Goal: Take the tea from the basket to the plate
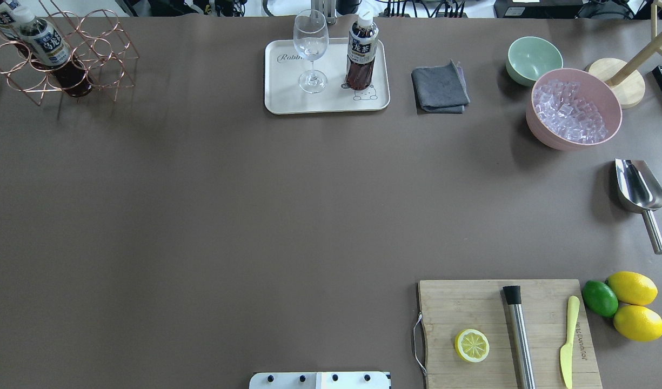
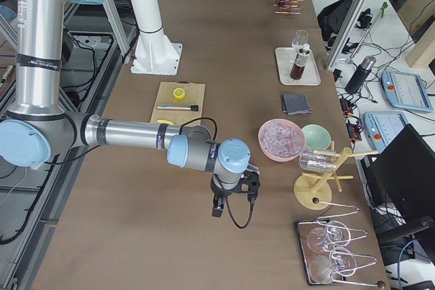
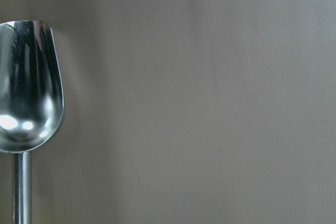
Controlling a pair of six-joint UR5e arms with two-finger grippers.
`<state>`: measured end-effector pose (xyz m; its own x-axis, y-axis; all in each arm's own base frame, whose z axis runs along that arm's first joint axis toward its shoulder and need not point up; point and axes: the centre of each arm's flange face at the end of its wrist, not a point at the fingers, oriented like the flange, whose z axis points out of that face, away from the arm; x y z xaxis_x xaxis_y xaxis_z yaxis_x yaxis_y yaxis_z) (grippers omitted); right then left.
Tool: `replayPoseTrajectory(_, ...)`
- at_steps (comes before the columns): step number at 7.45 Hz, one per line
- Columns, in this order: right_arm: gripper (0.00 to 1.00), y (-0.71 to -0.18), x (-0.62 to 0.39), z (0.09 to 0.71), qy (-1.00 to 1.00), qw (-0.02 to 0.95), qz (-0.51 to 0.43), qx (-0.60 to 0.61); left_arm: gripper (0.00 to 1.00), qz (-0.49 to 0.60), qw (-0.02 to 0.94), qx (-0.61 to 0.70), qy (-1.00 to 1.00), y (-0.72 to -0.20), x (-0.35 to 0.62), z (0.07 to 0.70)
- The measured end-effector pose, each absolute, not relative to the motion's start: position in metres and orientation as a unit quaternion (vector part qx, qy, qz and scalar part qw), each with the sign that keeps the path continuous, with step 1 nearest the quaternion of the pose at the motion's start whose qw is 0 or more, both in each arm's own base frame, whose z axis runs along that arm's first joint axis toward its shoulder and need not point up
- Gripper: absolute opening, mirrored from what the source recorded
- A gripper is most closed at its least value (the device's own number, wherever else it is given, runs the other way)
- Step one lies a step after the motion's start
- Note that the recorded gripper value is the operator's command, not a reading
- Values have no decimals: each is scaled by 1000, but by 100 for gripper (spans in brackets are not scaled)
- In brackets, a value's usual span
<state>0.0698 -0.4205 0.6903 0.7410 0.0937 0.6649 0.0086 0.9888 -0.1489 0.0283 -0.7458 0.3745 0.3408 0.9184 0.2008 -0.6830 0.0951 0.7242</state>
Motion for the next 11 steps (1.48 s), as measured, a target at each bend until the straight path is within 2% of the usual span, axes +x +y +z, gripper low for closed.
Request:
replayPoseTrajectory(3, 100, -422, 70, 690, -360, 930, 18, -71, 0, 559, 721, 379, 157, -745, 40, 381)
replayPoseTrajectory(4, 100, -422, 68, 692, -359, 930, 17, -74, 26, 559, 721, 379, 157, -745, 40, 383)
replayPoseTrajectory(5, 100, -422, 64, 694, -355, 931, 14, -79, 89, 559, 721, 378, 157, -745, 41, 383)
replayPoseTrajectory(6, 100, -423, 61, 696, -348, 934, 11, -82, 98, 559, 720, 379, 156, -746, 42, 380)
replayPoseTrajectory(11, 100, -424, 60, 683, -326, 942, 3, -73, 98, 556, 726, 379, 144, -747, 42, 376)
